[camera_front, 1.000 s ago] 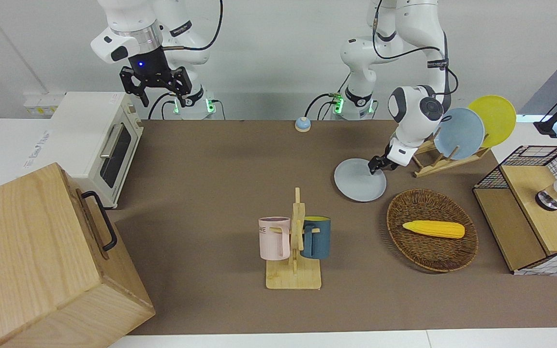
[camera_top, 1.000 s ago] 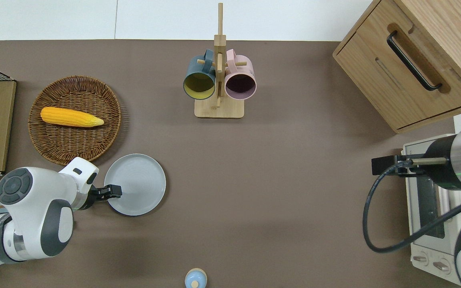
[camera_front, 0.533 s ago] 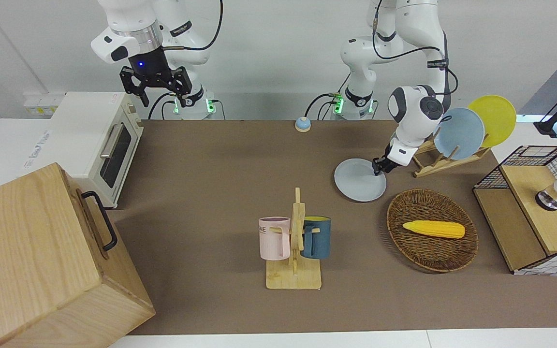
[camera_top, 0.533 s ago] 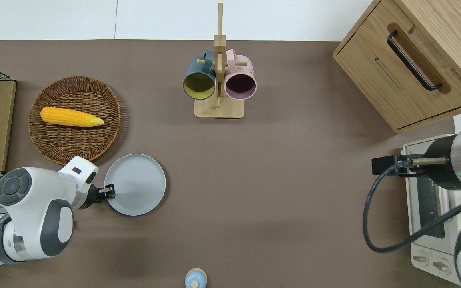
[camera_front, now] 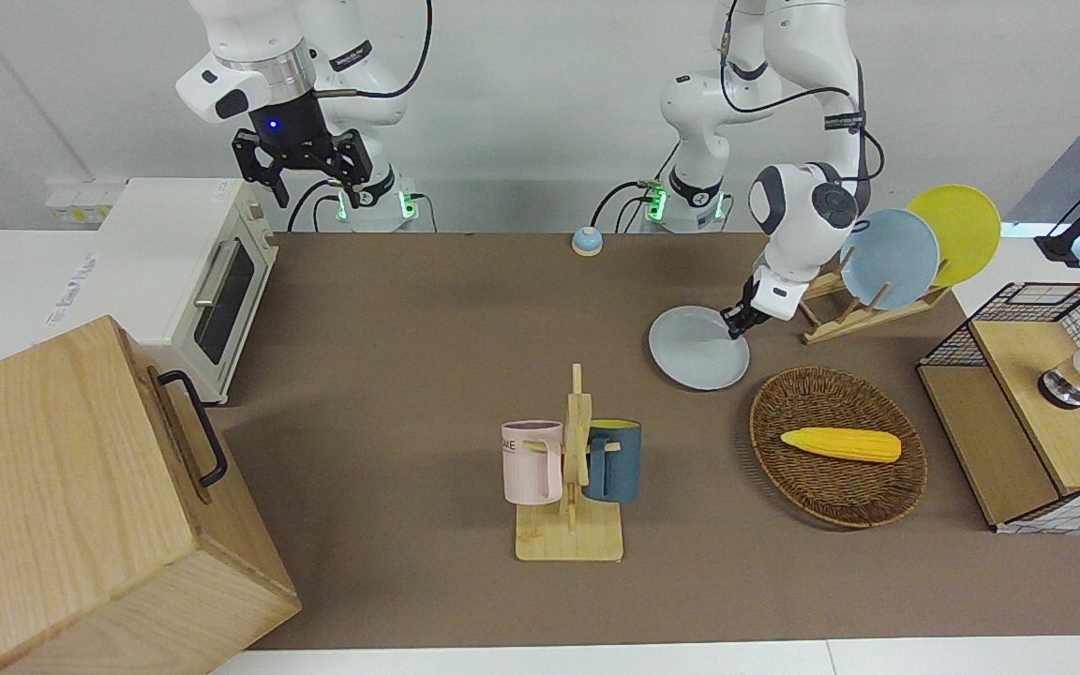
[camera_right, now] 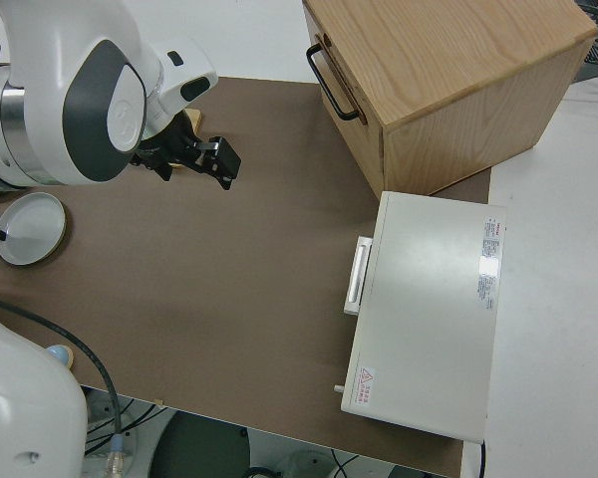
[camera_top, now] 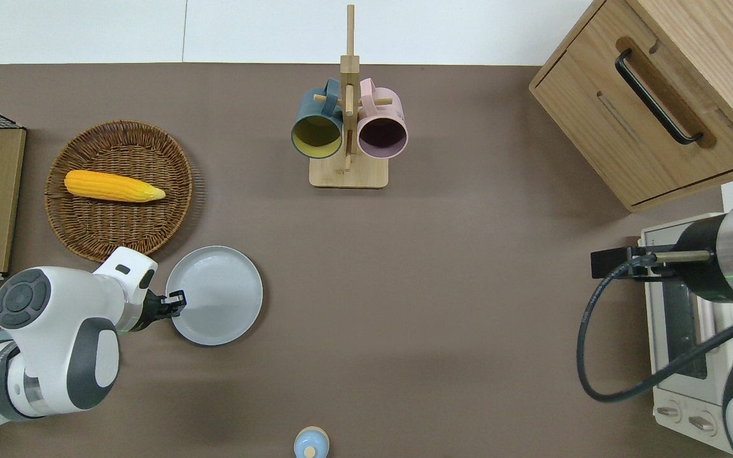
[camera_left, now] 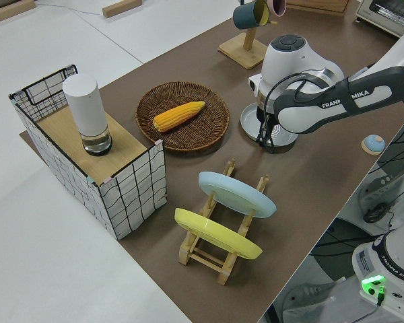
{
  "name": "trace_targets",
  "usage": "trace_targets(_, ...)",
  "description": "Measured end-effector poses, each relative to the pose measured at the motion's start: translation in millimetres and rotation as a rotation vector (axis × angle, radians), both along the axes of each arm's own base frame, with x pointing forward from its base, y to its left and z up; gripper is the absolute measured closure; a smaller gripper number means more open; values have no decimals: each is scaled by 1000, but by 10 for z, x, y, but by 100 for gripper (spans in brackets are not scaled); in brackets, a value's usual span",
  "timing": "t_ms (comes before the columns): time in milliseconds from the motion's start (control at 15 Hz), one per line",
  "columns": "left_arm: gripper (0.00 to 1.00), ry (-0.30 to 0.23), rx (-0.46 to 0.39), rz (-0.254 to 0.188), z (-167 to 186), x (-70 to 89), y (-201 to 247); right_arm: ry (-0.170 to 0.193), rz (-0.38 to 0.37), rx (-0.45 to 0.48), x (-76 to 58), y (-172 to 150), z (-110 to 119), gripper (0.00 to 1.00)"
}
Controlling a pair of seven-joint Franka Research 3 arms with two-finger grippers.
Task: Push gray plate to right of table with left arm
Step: 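Push the gray plate with the left gripper across the table away from the basket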
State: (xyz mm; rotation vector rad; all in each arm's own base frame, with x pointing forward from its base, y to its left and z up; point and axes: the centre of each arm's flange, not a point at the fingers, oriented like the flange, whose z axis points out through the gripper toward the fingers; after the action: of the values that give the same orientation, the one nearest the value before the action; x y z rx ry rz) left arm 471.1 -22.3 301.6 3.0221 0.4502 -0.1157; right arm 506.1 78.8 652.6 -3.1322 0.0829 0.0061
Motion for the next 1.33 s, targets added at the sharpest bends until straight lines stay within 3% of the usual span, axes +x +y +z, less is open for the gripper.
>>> trace_targets(400,96,4,6,22,6,-26,-370,0,0,0,0,0,0,0)
trace_targets(800,96,13,-25,8,1,-112,-865,0,0,0,0,0,0,0)
trace_targets(1333,96,30,-30,90,2,-339,-1623,0,0,0,0,0,0,0)
